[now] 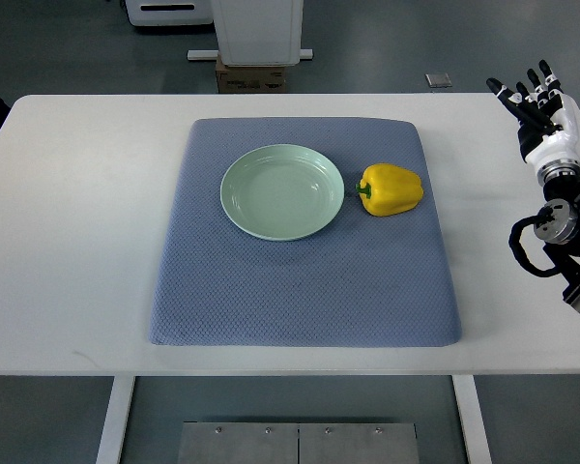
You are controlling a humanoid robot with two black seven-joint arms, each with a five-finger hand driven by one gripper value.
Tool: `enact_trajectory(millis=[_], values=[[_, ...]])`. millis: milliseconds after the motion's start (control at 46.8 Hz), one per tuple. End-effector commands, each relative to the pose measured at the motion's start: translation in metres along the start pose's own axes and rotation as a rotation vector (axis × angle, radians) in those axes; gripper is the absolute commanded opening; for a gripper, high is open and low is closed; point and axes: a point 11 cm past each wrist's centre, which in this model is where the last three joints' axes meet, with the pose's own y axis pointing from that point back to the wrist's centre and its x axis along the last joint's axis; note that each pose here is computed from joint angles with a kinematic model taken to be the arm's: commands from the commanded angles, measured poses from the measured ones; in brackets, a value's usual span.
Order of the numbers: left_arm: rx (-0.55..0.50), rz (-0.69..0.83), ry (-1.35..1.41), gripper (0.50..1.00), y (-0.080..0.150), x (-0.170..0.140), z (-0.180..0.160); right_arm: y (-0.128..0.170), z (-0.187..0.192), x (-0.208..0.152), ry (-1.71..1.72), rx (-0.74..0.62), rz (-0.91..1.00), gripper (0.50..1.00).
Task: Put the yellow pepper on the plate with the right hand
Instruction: 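Move the right hand over the mat toward the yellow pepper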
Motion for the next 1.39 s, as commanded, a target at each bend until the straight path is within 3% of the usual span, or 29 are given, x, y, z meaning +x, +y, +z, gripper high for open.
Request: enact_trajectory(millis=[0, 214, 428, 791, 1197, 1368], values=[[0.000, 0.000, 0.000, 1.000, 0.000, 0.000, 0.000, 0.001, 0.003, 0.002, -0.002, -0.005, 0.005, 1.000], [0.002, 0.000, 0.000, 1.000, 0.000, 0.000, 0.000, -0.005, -0.010, -0.001, -0.002, 0.010, -0.001, 1.000], [0.002, 0.000, 0.000, 1.000, 0.000, 0.000, 0.000, 0.001, 0.001, 0.012, 0.026, -0.005, 0.020, 1.000], [0.000, 0.000, 0.000, 1.000, 0.000, 0.000, 0.000, 0.008, 0.018, -0.028, 0.197, -0.054, -0.257, 1.000], [0.000, 0.000, 0.000, 1.000, 0.000, 0.000, 0.000, 0.004, -0.001, -0.075, 0.604, -0.020, -0.605, 1.000], [0.000, 0.000, 0.000, 1.000, 0.000, 0.000, 0.000, 0.008, 0.010, -0.083, 0.827, -0.083, -0.733, 0.998]])
